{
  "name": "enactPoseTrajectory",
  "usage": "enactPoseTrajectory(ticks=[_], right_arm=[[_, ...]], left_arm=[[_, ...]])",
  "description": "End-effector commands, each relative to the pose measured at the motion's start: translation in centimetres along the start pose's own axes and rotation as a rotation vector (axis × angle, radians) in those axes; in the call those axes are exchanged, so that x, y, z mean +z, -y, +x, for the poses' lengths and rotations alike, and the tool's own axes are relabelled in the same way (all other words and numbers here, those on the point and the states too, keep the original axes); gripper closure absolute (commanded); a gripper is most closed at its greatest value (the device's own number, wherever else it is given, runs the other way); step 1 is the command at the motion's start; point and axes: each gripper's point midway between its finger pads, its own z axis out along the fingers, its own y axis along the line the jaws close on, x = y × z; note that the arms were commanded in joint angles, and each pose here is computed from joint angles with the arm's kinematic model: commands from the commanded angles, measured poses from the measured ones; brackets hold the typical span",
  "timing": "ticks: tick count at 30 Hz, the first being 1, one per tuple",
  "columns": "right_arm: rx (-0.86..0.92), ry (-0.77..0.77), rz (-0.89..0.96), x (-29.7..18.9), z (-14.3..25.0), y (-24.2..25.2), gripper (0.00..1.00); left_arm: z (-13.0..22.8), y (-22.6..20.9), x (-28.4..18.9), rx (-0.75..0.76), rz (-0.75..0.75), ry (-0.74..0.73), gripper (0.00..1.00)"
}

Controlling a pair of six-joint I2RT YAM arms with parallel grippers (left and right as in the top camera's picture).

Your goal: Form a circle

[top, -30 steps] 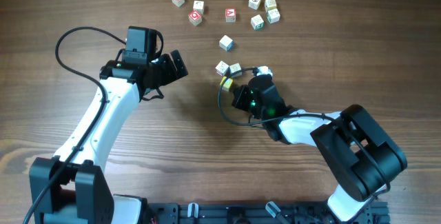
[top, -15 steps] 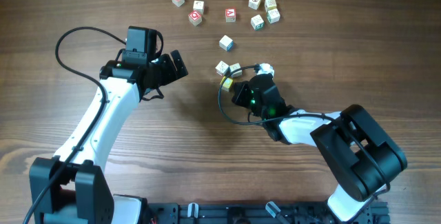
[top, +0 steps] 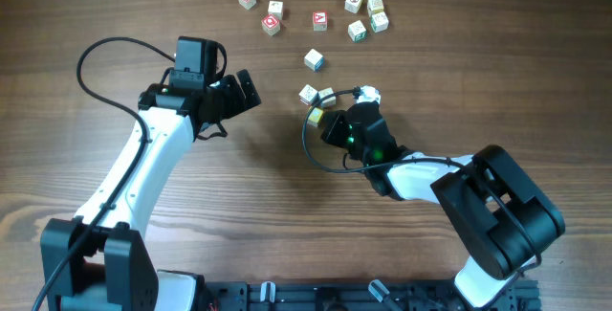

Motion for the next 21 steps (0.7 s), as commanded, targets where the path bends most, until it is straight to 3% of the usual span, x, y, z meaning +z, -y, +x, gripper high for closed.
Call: enactPoseTrajectory(ticks=[1, 21], right_arm=[[0.004, 0.022, 0.012, 0.12, -0.29, 0.29, 0.95], [0.019, 0.028, 0.006, 1.01, -0.45, 0.13, 0.95]], left_arm=[[-0.13, -0.25, -0.02, 0.017, -0.010, 0.006, 0.00], [-0.13, -0.25, -0.02, 0.017, -0.010, 0.006, 0.00]])
